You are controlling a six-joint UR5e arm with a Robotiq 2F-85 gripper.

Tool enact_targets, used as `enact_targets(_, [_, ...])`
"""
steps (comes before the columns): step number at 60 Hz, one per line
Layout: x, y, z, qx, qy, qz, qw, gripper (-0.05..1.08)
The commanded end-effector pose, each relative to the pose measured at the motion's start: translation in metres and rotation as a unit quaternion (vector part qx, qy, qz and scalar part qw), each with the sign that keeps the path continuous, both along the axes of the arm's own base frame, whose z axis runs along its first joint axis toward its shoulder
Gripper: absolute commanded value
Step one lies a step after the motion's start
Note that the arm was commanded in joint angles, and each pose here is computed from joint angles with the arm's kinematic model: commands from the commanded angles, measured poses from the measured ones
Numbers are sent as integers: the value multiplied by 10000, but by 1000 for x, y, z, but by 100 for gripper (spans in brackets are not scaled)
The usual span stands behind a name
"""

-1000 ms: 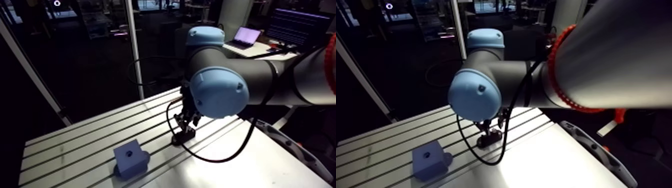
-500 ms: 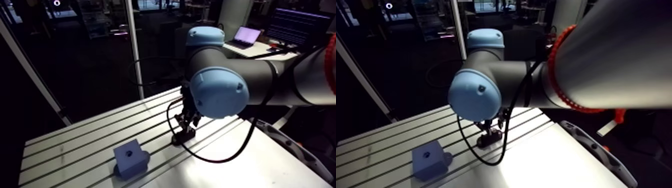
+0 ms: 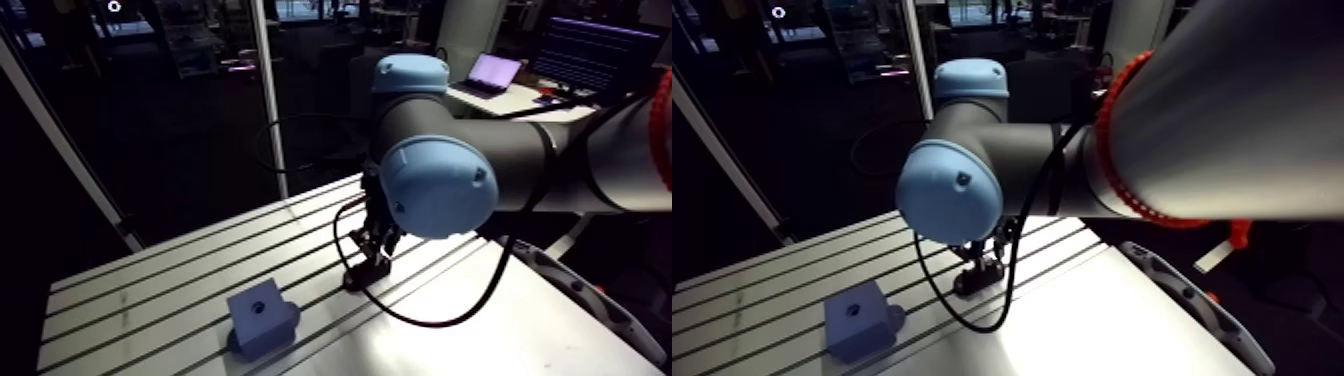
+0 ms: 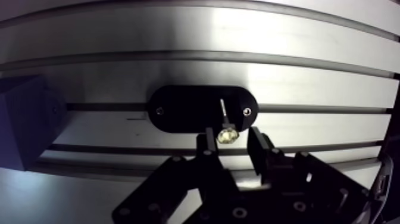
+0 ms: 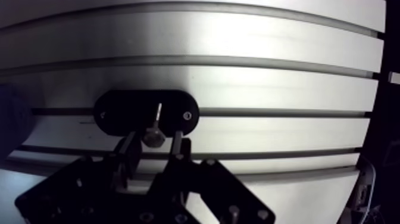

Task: Pick up the M10 bolt and insert it into the hex recess until seated.

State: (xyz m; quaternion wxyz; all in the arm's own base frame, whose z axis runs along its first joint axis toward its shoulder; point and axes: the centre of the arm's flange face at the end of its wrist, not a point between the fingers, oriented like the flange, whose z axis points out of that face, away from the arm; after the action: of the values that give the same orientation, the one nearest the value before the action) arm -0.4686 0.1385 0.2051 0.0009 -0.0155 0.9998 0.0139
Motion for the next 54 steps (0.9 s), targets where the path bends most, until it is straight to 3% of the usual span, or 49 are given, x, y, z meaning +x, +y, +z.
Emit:
enact_targets(1, [0,0,0,-6,9,16,10000,60])
enact_targets(54, [0,0,0,-29,17,-5,10000,67])
